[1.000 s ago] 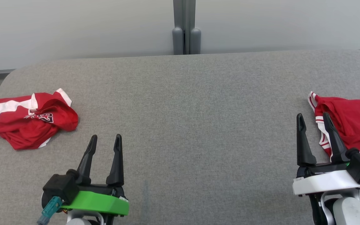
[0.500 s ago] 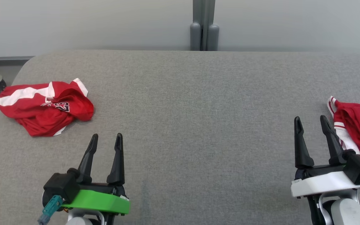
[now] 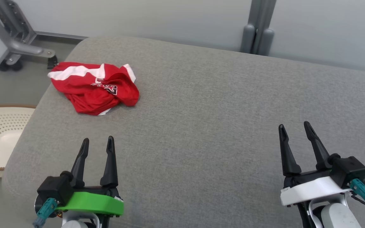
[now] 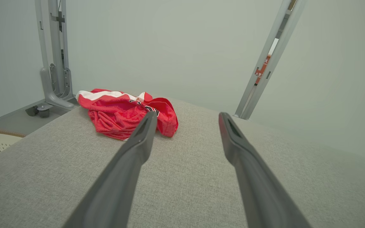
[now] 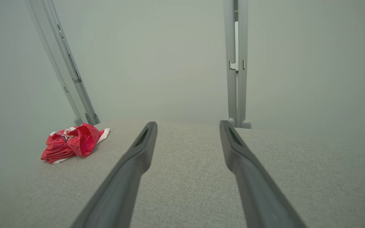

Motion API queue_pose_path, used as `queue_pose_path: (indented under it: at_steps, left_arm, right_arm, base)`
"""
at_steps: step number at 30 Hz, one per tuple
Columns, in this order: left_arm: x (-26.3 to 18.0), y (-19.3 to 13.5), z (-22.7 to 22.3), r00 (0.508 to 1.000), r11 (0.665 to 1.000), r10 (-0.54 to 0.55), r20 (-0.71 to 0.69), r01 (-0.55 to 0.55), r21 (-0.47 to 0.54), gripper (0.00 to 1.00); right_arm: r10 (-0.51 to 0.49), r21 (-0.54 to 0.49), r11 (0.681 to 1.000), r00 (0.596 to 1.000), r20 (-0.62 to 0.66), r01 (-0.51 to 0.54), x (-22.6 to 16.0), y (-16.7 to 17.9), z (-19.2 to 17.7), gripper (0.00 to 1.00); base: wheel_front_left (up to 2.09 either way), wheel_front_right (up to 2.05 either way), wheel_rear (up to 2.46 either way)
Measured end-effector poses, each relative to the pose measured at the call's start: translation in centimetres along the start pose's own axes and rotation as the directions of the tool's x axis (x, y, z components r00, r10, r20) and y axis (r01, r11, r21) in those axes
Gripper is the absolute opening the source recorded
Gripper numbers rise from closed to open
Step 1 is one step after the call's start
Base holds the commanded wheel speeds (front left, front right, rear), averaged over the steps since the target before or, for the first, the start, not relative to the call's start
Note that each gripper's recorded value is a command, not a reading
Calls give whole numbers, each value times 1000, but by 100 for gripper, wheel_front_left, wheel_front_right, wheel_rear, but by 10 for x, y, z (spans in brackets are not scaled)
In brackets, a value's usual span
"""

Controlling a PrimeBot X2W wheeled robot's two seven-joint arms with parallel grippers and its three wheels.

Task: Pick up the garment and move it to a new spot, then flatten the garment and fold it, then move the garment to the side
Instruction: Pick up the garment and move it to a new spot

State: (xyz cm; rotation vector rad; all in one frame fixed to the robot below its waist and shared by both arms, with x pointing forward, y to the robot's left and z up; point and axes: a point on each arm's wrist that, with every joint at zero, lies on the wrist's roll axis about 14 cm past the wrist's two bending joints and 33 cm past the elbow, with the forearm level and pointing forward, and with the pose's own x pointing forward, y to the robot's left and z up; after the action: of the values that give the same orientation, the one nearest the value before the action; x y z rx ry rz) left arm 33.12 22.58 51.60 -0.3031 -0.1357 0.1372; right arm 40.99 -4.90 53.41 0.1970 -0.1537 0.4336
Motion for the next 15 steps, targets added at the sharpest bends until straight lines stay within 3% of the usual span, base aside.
queue_pose_path:
  at_steps: [15]
  left_arm:
    - [-33,45,27,986,988,150,72,-152,21,100]
  right_arm:
    - [194,57,980,980,-38,-192,21,66,-19,100]
  base:
    - [0,0,0]
